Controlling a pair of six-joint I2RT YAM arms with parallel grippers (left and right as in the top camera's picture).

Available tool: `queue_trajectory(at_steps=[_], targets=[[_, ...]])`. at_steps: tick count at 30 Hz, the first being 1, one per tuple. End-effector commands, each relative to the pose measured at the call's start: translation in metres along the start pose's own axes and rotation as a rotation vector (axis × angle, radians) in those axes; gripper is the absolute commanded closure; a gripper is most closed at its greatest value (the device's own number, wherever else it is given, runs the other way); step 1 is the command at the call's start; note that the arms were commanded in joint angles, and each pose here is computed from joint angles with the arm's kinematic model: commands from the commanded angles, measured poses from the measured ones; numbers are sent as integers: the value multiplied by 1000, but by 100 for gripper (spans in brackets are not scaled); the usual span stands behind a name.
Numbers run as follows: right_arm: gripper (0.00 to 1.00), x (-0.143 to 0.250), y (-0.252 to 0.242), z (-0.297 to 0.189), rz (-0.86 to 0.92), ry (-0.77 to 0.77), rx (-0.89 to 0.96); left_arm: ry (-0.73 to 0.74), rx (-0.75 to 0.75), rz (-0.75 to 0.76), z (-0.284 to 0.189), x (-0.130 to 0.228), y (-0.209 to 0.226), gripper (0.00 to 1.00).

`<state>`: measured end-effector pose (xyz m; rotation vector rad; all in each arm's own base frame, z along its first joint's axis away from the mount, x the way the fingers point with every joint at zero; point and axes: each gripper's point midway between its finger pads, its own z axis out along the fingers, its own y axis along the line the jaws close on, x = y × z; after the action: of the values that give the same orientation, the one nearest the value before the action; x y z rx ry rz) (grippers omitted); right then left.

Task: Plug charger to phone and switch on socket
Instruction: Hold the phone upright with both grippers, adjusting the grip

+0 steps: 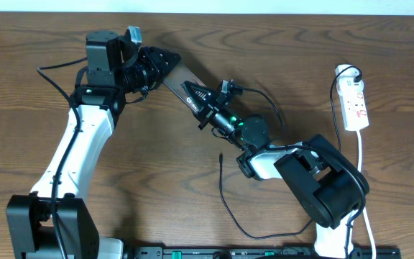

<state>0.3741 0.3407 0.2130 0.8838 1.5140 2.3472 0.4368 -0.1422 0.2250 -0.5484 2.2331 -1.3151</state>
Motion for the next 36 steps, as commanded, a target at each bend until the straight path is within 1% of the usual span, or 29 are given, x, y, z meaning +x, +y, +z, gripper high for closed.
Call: queue_trajectory(at_steps=[1,8,16,18,22,27,29,30,36], targets=[[98,8,8,3,2,20,-42,5,16,-20,-4,1,-7,67],[99,7,10,3,2,11,-51,7,14,-19,-4,1,-6,71],[98,9,9,3,3,14,-49,5,10,1,-4,1,-5,72],[98,10,9,4,4,16,-48,6,8,17,-4,1,-4,76],[98,10,8,4,4,17,-48,13,-7,14,-3,3,0,78],[98,11,8,4,5,19,-47,14,-9,15,-2,3,1,79],[99,12,8,4,5,20,-47,14,-9,15,-2,3,1,81],[98,12,8,4,5,20,-47,15,-10,15,-2,3,2,86],[98,12,8,4,6,20,-47,16,-11,13,-1,3,3,92]])
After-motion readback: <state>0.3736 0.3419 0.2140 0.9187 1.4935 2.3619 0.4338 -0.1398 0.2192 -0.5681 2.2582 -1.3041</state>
